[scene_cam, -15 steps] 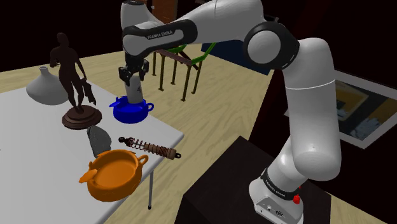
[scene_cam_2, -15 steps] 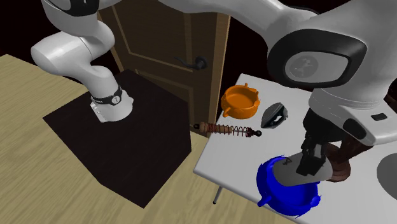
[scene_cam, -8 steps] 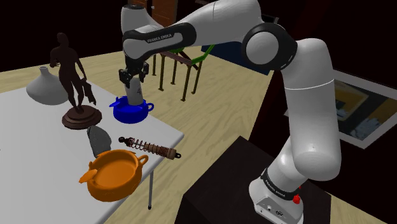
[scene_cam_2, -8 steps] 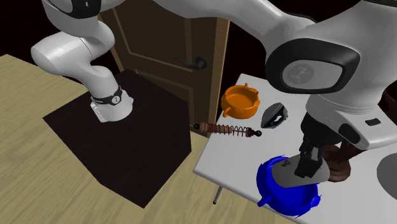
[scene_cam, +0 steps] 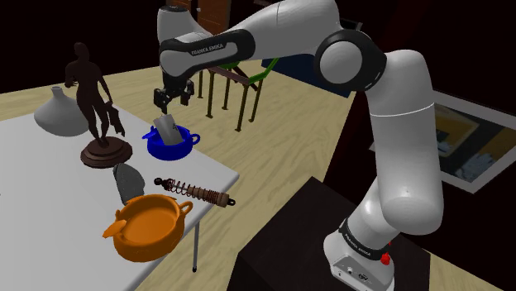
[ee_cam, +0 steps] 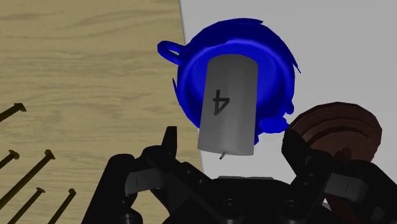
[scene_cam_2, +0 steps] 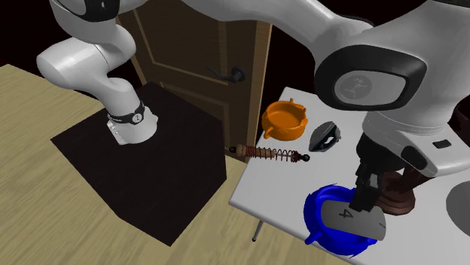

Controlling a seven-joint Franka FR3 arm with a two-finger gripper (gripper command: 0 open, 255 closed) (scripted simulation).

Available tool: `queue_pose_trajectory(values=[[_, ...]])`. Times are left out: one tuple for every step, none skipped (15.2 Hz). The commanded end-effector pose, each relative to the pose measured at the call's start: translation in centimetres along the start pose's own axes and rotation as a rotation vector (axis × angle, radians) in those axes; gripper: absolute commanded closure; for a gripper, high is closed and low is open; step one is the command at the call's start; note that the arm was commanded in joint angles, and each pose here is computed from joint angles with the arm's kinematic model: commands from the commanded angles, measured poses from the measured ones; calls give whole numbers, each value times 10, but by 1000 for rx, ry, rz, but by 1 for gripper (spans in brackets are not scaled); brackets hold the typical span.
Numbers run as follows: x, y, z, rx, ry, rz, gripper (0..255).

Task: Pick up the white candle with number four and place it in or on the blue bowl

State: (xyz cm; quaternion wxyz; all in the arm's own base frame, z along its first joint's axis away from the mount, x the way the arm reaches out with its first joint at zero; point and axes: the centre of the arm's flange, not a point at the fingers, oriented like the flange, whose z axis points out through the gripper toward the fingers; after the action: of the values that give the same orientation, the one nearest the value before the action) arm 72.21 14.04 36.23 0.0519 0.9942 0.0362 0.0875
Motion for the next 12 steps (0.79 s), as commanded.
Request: queue_pose_trajectory(values=[[0,0,-13,0,0,0,0],[0,0,-26,0,0,0,0],[0,0,-39,0,0,0,0],[0,0,-50,0,0,0,0],[0,0,-50,0,0,0,0],[0,0,-50,0,0,0,0],[0,0,-50,0,0,0,0],[0,0,-50,0,0,0,0],[0,0,-50,0,0,0,0],[0,0,-50,0,0,0,0],[0,0,-50,0,0,0,0],[0,0,-50,0,0,0,0]])
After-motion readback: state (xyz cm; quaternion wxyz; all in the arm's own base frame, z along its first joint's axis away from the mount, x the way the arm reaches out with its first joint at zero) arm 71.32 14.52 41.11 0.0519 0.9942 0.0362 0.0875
